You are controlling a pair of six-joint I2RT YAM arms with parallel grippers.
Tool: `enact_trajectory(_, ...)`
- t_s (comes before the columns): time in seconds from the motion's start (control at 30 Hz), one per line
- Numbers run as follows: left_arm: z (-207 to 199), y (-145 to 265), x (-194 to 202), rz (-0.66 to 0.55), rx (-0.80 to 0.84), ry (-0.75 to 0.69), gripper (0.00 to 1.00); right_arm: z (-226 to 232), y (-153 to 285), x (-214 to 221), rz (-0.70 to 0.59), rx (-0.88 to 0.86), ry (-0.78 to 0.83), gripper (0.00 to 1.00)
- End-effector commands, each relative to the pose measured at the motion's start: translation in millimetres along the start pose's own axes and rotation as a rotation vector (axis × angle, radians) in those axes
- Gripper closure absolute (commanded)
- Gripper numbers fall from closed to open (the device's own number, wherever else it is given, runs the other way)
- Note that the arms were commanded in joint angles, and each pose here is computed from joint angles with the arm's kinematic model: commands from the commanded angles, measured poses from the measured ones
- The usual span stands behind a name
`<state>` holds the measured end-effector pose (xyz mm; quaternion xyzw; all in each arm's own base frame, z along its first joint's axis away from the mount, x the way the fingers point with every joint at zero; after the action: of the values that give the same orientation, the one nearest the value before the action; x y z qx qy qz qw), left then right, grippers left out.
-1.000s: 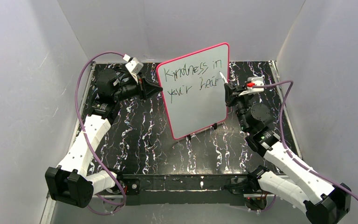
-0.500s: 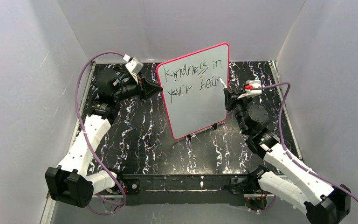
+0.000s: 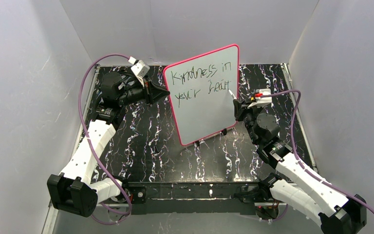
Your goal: Write a sentence on the whiteboard
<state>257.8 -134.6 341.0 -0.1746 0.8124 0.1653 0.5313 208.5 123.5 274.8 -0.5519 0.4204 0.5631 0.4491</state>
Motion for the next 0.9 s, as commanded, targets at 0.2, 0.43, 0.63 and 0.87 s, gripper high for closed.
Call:
enact_trajectory(0.2,-8.0,2.1,4.8,0.021,0.036,0.001,1.0,-5.7,0.7,-6.0,-0.014,0.059,-0.006,0.99)
enact_trajectory(0.43,-8.4,2.4,4.8,0.02,0.037,0.0,1.0,-10.0,-2.0,-35.3,-0.098,0.1,0.018,0.99)
enact_trajectory(0.63,-8.1,2.2,4.8,0.021,0.036,0.0,1.0,-12.3,3.4,-45.8,-0.145,0.104,0.001,0.99)
enact_trajectory(0.87,-8.0,2.3,5.2,0.021,0.036,0.001,1.0,-11.5,1.3,-32.7,-0.112,0.109,-0.004,0.99)
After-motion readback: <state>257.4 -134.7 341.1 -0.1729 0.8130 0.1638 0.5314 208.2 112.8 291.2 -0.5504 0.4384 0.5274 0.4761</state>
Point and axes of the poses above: each gripper's point midway between its finger pads, its own y axis back along the fingers, its own z axis along the line the jaws close on, x = y × z, the point moved 9 cm from there along y, back along the fingers, and after that the axes turned 9 degrees about y, right-handed, at the moved point
